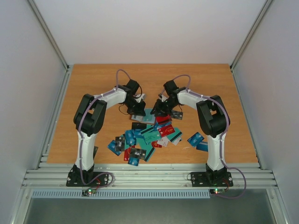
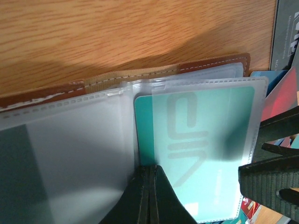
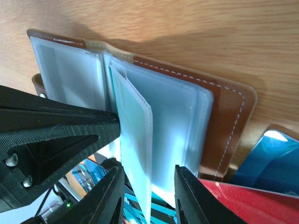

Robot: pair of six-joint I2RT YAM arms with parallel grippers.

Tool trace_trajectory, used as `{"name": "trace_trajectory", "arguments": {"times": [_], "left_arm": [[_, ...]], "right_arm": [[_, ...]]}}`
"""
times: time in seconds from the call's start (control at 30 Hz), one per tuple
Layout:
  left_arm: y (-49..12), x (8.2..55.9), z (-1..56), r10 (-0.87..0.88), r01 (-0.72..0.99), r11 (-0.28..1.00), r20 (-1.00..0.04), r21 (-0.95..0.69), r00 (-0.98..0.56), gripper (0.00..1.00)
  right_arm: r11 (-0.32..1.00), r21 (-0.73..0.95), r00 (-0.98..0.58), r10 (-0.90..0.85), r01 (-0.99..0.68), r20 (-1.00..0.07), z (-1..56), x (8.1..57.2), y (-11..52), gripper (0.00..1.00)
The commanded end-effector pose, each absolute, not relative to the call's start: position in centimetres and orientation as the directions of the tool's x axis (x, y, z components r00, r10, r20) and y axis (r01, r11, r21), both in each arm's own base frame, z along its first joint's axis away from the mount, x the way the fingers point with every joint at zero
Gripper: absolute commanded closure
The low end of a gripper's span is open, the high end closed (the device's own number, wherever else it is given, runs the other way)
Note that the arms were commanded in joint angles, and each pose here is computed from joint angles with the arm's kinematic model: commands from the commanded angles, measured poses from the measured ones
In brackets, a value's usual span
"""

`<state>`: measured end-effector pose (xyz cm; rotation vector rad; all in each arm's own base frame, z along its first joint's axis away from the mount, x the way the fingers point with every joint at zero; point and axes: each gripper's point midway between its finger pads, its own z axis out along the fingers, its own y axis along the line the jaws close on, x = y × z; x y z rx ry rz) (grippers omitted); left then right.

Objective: Put the credit cards into the card holder

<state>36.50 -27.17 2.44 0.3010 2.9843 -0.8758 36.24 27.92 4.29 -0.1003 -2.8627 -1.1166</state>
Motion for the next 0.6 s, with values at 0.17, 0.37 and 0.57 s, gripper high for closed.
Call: {"name": "trace_trajectory", "arguments": {"times": [0.17, 0.37, 0.57], "left_arm": [[-27.1, 36.5, 1.2, 0.192, 0.191, 0.827, -0.054, -0.528, -0.980, 1.00], [-27.5, 36.7, 1.5, 0.177, 0.178, 0.813, -0.056, -0.554, -0.983, 1.00], [-28.3, 37.5, 4.6, 0.138, 0.164, 0.778, -0.090, -0.606, -0.986, 1.00]], "right_arm": [[0.702, 0.707, -0.996, 0.031, 0.085, 0.089, 4.9, 37.4, 28.9, 0.69], [0.690, 0.718, -0.994, 0.022, 0.092, 0.106, 4.4, 37.4, 29.2, 0.69], [0.663, 0.745, -0.995, 0.009, 0.077, 0.095, 5.4, 37.8, 29.8, 0.69]]}}
